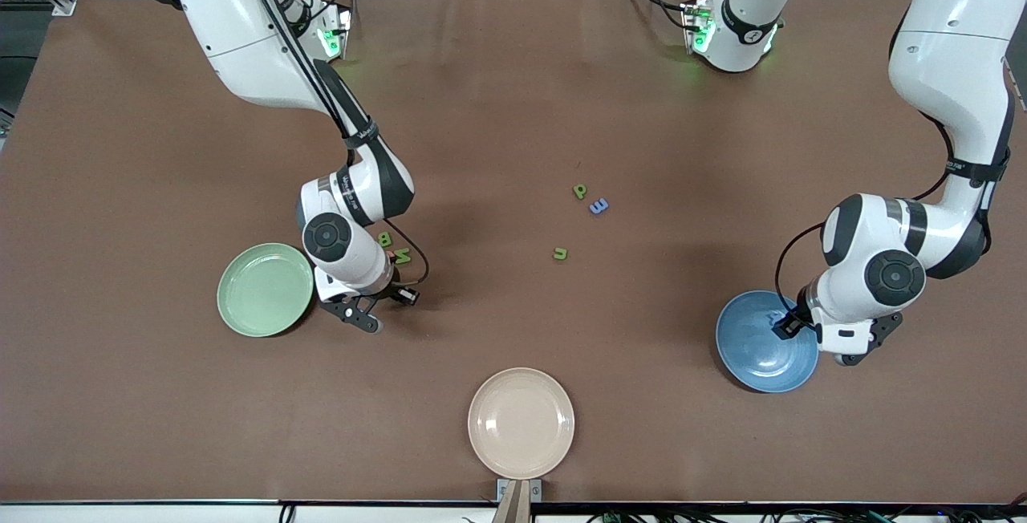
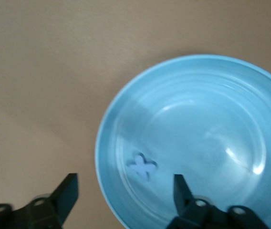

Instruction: Sort upper and lower case letters into plates

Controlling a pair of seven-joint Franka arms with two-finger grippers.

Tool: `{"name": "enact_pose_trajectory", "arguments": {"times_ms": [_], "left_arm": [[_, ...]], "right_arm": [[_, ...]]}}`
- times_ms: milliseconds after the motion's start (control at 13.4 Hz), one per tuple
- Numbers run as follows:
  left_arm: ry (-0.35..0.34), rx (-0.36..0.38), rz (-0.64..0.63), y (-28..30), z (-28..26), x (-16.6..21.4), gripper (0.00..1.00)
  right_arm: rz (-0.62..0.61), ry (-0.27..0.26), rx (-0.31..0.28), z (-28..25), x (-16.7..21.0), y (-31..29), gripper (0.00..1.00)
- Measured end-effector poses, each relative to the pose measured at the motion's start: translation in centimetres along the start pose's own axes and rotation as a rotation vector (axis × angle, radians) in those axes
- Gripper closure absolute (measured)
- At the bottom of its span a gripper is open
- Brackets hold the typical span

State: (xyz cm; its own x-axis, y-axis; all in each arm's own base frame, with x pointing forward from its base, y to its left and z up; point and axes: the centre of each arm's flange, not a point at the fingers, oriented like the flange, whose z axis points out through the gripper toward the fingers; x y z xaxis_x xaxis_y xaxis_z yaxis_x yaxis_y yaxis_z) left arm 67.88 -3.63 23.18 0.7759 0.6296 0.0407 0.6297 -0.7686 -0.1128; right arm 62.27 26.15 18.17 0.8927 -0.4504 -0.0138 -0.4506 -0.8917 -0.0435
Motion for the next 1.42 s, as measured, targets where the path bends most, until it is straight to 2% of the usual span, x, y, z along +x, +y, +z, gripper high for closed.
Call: {"name": "enact_pose_trajectory", "arguments": {"times_ms": [75,299,599,749,898,1198,1347,1422], "left_arm": [[-0.011,-0.017,-0.016,1.1,-0.7,-1.0,0.0],[-0.076,-0.027,-0.068,5.9,-3.2,-7.2,0.0],[-0.144,-0.027,-0.084,9.9,-3.9,-16.0,0.02],[-0.159,-0.035,-0.09,11.3,-3.7,-20.1,0.04],[-0.14,-0.045,-0.094,12.8,-3.1,-24.9,0.04],[-0.095,-0.051,-0.096,13.5,-0.5,-33.1,0.05],[-0.084,-0.047,-0.098,13.3,0.5,-35.6,0.07],[-0.092,-0.061,-0.095,13.2,0.9,-36.4,0.08]], "right_arm": [[-0.003,-0.017,-0.02,-0.3,0.8,0.8,0.65],[-0.044,-0.065,-0.053,-4.5,4.6,4.6,0.65],[-0.141,-0.101,-0.049,-10.0,9.4,11.9,0.65],[-0.191,-0.124,-0.05,-9.5,11.1,16.3,0.65],[-0.219,-0.145,-0.051,-7.8,11.8,19.7,0.65],[-0.24,-0.103,-0.042,-3.1,10.1,23.1,0.65],[-0.237,-0.106,-0.045,-2.2,9.5,23.7,0.65],[-0.235,-0.106,-0.045,-2.2,9.5,23.8,0.58]]}}
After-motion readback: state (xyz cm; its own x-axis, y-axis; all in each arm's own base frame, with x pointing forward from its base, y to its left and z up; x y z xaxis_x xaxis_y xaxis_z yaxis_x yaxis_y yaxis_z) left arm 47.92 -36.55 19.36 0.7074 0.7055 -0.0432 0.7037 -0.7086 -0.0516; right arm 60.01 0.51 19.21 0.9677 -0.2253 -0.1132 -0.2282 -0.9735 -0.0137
